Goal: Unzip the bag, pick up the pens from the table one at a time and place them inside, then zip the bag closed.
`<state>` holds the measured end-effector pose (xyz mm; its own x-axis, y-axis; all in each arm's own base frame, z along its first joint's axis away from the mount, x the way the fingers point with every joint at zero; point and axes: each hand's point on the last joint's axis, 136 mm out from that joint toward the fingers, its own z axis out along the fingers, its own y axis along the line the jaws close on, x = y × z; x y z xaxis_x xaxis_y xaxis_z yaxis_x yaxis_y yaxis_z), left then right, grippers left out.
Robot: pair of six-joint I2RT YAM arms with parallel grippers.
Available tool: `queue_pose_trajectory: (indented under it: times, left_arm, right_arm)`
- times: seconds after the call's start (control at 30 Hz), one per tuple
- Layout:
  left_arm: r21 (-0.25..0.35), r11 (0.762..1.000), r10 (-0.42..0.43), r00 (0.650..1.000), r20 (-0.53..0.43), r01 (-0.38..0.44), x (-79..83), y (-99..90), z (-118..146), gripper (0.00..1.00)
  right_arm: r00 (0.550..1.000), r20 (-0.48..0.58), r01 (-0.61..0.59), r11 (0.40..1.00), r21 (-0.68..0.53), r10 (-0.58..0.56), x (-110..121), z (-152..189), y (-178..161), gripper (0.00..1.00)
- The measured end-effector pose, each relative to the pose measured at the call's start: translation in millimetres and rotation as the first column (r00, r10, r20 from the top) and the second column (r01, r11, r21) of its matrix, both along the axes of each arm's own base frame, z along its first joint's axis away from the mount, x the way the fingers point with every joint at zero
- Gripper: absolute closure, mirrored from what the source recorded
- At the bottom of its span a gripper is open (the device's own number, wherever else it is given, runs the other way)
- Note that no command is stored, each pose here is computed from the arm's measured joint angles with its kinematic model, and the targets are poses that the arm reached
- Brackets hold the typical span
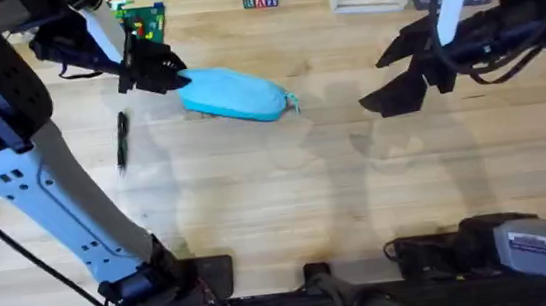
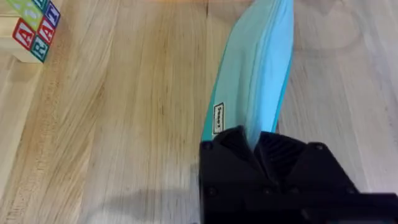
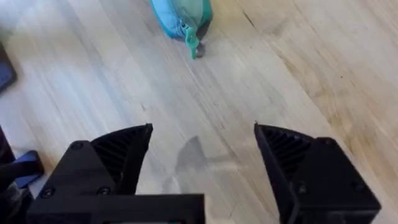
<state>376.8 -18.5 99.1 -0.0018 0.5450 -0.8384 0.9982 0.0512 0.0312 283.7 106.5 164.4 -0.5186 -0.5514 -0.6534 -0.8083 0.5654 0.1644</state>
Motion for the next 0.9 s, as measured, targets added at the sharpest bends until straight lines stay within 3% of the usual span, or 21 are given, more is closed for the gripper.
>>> queue_pose_trajectory:
  times: [0.9]
  left_arm:
    - [0.000,1.000,0.000,1.000,0.000,0.000,0.0,0.0,0,0.959]
  right_arm:
    - [0.986,0.087,-0.142,0.990,0.020,0.139,25,-15,33,0.005]
